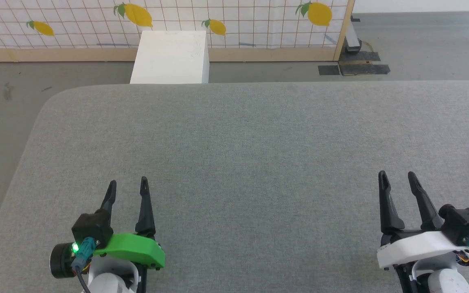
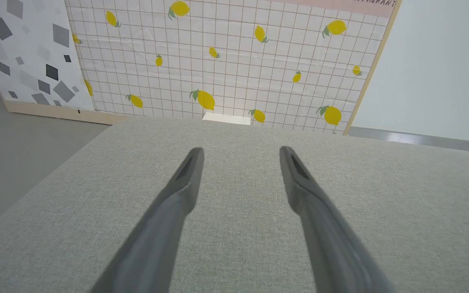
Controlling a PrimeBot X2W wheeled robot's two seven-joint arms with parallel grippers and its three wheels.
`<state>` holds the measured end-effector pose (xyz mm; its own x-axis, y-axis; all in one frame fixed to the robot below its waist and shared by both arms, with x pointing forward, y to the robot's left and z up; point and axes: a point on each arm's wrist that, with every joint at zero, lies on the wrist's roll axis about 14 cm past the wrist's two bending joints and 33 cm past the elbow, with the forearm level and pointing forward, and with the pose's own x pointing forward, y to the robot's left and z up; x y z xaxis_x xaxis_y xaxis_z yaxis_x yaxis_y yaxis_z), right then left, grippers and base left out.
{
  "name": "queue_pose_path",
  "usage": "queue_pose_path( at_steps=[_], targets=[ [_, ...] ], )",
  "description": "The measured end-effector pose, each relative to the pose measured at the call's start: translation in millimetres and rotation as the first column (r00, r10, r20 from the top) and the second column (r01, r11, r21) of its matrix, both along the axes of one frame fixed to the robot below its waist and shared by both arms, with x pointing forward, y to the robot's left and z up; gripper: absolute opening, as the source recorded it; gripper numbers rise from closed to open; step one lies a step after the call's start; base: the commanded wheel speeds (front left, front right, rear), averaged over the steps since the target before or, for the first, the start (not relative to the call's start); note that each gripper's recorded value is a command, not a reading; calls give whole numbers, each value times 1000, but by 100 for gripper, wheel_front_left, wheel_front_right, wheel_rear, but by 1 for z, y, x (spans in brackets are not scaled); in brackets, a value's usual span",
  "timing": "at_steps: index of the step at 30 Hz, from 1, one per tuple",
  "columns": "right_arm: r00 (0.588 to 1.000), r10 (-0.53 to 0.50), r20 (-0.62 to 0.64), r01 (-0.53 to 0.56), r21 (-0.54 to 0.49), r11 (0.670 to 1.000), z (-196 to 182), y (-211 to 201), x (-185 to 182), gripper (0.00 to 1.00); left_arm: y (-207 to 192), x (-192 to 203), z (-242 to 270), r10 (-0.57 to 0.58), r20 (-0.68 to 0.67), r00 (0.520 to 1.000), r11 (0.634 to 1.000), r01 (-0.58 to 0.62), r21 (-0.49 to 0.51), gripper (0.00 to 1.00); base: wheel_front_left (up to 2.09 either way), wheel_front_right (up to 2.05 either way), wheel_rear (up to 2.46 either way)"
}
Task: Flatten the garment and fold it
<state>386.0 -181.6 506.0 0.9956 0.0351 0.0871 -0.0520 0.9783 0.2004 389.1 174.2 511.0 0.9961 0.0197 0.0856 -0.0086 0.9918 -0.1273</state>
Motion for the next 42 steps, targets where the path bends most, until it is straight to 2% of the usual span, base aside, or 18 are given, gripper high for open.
queue_pose_path(
  at_steps=[5,6,42],
  targets=[
    [1000,-2,-11,2,0,1000,-3,-1,-1,100,-1,-1,-2,-2,-7,1000,1000,2,0,100,0,0,0],
    [1000,-3,-12,3,0,1000,-4,-1,-1,0,-1,-1,-2,-3,-8,1000,1000,3,0,0,0,0,0],
    [1000,27,-16,-28,-53,998,6,6,-1,0,-1,-1,7,-12,-14,1000,999,13,39,0,0,0,0]
  ],
)
